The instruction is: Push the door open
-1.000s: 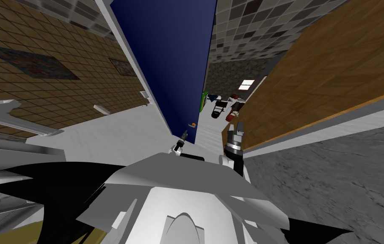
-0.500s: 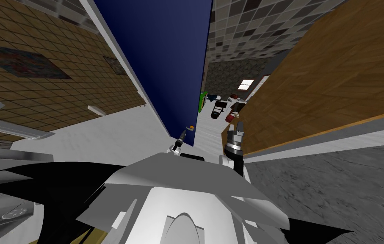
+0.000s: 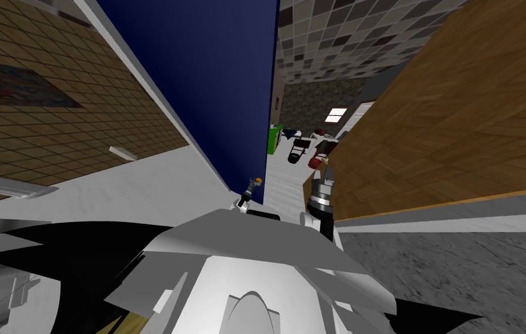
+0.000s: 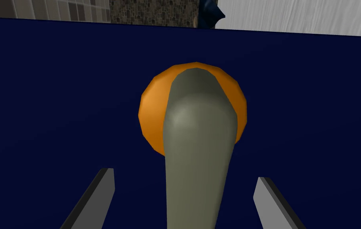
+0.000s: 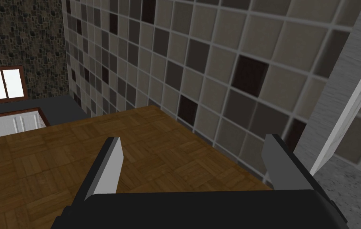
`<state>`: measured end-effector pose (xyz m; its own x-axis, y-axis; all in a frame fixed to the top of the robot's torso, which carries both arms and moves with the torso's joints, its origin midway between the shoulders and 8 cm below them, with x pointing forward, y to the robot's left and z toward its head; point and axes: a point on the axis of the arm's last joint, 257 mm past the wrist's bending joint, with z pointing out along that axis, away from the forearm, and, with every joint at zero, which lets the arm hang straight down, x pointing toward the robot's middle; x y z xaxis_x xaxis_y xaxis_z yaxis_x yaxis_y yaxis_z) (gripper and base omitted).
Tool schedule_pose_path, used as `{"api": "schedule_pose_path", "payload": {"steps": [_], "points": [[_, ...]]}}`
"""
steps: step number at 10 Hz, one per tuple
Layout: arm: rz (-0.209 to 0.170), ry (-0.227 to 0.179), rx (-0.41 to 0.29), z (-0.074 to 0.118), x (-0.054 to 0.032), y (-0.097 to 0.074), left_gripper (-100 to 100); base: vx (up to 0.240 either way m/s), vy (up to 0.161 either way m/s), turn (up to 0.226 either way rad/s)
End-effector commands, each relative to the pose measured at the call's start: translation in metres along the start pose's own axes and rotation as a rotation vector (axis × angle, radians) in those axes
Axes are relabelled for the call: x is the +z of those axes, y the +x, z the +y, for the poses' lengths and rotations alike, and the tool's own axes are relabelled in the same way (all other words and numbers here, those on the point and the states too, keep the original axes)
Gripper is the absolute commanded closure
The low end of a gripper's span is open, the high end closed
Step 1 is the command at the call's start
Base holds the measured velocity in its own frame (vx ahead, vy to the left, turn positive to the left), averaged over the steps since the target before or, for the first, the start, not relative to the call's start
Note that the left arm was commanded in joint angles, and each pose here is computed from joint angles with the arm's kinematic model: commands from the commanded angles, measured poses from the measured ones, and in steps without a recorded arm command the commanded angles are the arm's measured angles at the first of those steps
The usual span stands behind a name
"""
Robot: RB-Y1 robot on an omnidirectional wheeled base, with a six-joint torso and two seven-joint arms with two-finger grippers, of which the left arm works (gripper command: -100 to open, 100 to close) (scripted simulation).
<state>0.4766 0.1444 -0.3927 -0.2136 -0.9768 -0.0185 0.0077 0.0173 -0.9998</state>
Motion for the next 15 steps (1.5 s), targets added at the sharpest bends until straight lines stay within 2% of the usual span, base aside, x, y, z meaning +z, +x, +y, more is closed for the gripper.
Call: {"api": "schedule_pose_path", "payload": {"steps": [1,2,7,8,12,15], "points": [[0.0,0.0,0.0,0.0,0.0,0.0,-100,0.085,-0.026,-0.003],[0.0,0.0,0.0,0.0,0.0,0.0,100,-0.011,0.003,0.006],[0.0,0.0,0.0,0.0,0.0,0.0,100,-0.008,0.005,-0.008],[-0.018,0.004,0.014,-0.002,0.0016,-0.014,100,0.112,-0.054,0.016],[-0.067,-0.001,0.037,-0.002,-0.0019,-0.046,100,0.174,-0.086,0.041],[-0.067,-0.001,0.037,-0.002,-0.0019,-0.046,100,0.072,-0.027,0.004]]}}
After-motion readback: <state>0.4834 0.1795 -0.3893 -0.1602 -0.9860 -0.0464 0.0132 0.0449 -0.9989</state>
